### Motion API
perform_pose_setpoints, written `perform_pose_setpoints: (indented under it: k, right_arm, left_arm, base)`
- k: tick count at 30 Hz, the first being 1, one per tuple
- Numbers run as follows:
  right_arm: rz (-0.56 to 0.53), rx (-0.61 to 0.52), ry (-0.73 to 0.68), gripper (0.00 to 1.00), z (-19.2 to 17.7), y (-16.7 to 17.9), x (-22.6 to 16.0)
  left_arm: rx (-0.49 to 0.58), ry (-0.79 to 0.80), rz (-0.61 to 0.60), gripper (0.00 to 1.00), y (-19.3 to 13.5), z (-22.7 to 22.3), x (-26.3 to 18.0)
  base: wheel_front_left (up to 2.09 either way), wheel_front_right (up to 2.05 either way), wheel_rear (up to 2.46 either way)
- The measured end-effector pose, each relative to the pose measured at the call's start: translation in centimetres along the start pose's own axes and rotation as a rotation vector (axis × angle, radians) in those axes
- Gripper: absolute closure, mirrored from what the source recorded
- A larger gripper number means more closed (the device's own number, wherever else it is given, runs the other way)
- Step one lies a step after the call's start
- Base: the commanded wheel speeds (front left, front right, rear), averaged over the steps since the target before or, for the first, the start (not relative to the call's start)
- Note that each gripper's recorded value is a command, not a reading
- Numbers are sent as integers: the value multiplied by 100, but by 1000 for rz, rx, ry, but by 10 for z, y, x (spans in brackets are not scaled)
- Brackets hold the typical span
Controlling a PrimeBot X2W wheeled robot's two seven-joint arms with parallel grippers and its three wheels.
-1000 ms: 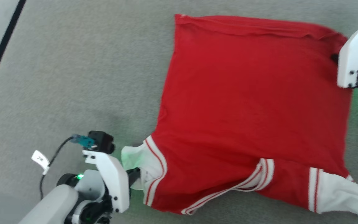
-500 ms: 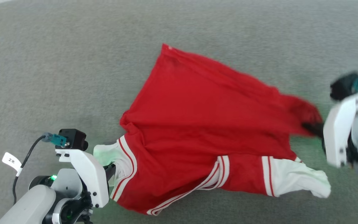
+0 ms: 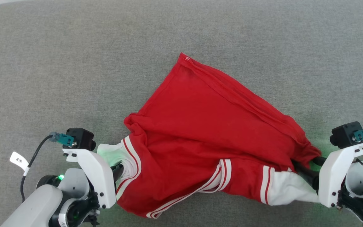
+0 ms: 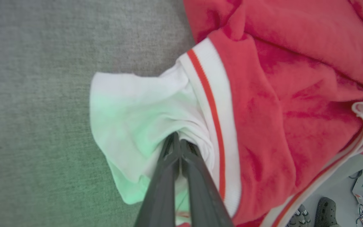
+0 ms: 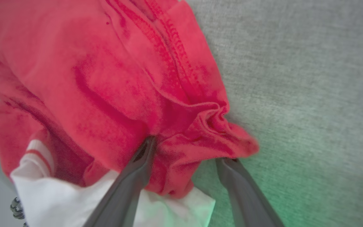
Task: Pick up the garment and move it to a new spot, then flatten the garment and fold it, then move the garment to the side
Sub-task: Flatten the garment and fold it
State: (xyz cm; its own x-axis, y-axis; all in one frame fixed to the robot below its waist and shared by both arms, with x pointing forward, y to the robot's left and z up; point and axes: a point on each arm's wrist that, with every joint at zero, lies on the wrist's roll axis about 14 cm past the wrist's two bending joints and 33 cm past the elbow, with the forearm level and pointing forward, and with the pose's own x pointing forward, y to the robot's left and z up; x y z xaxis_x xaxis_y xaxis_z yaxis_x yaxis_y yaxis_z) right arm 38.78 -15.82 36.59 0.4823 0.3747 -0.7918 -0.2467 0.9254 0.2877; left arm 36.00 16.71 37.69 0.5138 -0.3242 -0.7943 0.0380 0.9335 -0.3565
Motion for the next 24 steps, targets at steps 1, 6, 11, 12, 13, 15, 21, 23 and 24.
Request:
perform_pose_setpoints:
  k: [1,6,11,12,13,15,21,23,24]
  right_arm:
    - [4,-2,-13,0,3,2,1]
    - [16,-56,-98,0,33,10,-12]
    - [75,-174,-235,0,86,42,-37]
    - [85,-202,-267,0,97,49,-41]
    - [113,-251,-320,0,118,64,-45]
    - [145,-277,-352,0,134,78,-42]
    - [253,-334,-349,0,169,116,-8]
    - [278,-344,-335,0,178,126,8]
    - [290,-354,-320,0,181,131,16]
  left_arm:
    - [-1,1,0,100,0,-1,0]
    - [-8,-13,3,100,1,0,-3]
    - [-20,-22,7,100,3,-2,-7]
    - [-23,-25,8,100,4,-2,-8]
    - [-30,-29,8,100,4,-2,-9]
    - [-30,-36,0,100,1,-1,-10]
    - [-39,-61,-5,100,1,-1,-12]
    - [-37,-67,-8,100,0,0,-12]
    - [-35,-68,-8,100,0,-1,-12]
  base:
    - [0,0,0]
    - [0,0,0]
    - [0,0,0]
    - [0,0,0]
    - [0,0,0]
    - [0,0,0]
    - [0,0,0]
    - [0,0,0]
    - [0,0,0]
